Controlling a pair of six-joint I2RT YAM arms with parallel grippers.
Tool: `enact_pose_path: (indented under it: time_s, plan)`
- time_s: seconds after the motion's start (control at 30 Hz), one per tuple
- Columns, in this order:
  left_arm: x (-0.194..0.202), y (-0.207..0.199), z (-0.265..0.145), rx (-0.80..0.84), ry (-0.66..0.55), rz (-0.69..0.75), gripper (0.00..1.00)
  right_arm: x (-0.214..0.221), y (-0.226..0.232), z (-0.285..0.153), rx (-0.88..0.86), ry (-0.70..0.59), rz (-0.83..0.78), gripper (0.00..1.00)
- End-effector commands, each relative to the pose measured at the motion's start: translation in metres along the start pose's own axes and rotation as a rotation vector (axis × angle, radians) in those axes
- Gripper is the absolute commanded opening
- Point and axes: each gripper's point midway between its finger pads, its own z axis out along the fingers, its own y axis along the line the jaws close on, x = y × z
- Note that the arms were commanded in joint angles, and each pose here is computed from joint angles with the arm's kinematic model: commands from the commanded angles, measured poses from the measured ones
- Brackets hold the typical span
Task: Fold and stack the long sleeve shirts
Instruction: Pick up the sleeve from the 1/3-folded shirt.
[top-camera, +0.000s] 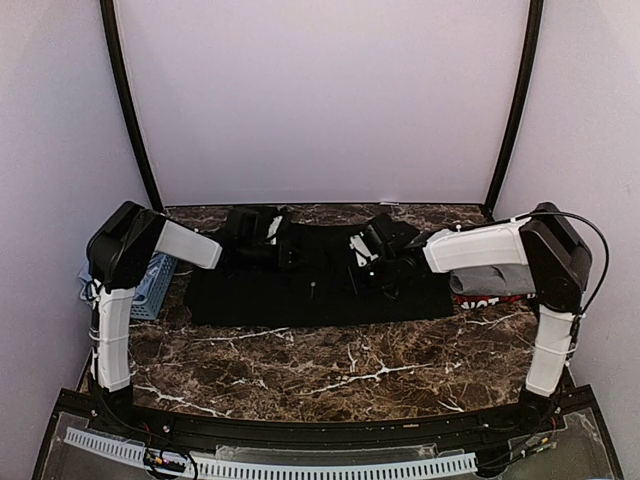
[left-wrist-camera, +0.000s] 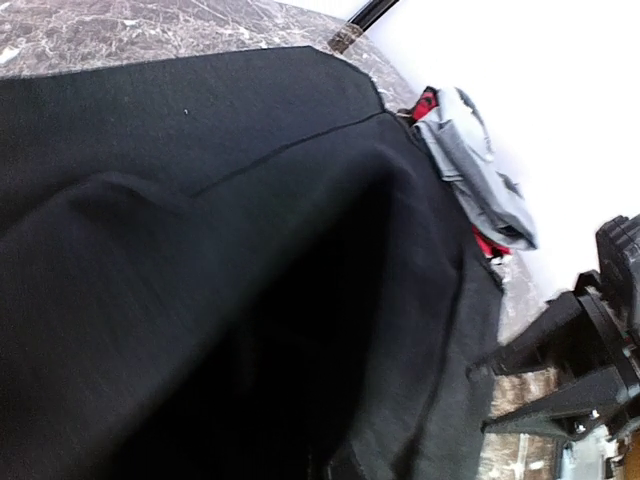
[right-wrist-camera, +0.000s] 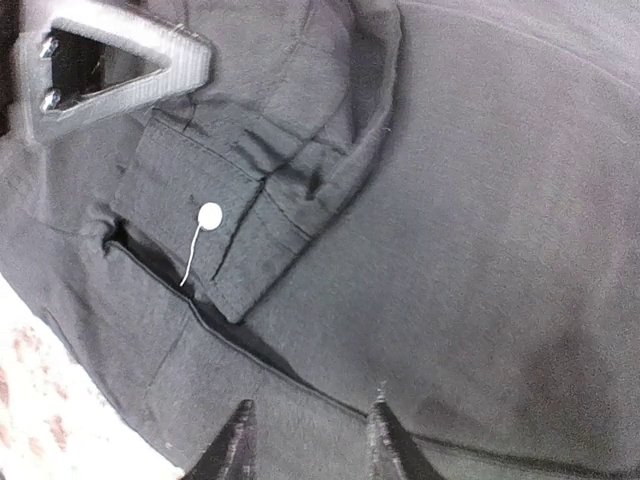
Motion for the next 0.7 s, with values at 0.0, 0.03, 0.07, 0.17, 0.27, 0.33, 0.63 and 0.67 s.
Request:
enact_pose_path:
  time_s: [0.0, 0.03, 0.07, 0.17, 0.27, 0.33, 0.63, 0.67]
  plan:
    - [-0.045, -0.062, -0.036, 0.138, -0.147, -0.086, 0.00, -0.022, 0.009, -0.025, -0.077, -0.100, 0.080, 0.43]
    - [-0.043, -0.069, -0.043, 0.153, -0.160, -0.108, 0.00, -0.024, 0.012, -0.028, -0.096, -0.113, 0.099, 0.48]
    - [-0.052, -0.078, -0.050, 0.190, -0.200, -0.139, 0.00, -0.027, 0.016, -0.032, -0.120, -0.130, 0.121, 0.51]
    - [-0.063, -0.102, -0.070, 0.268, -0.288, -0.184, 0.00, -0.032, 0.028, -0.043, -0.207, -0.168, 0.193, 0.59]
    - [-0.069, -0.116, -0.081, 0.302, -0.334, -0.239, 0.00, -0.042, 0.040, -0.052, -0.288, -0.213, 0.242, 0.64]
    - [-0.072, -0.123, -0.087, 0.313, -0.363, -0.256, 0.00, -0.047, 0.044, -0.054, -0.312, -0.226, 0.252, 0.66]
    - [-0.082, -0.148, -0.116, 0.392, -0.458, -0.325, 0.00, -0.057, 0.065, -0.061, -0.468, -0.285, 0.252, 0.72]
    - [-0.080, -0.148, -0.117, 0.400, -0.457, -0.349, 0.00, -0.059, 0.066, -0.062, -0.478, -0.302, 0.246, 0.73]
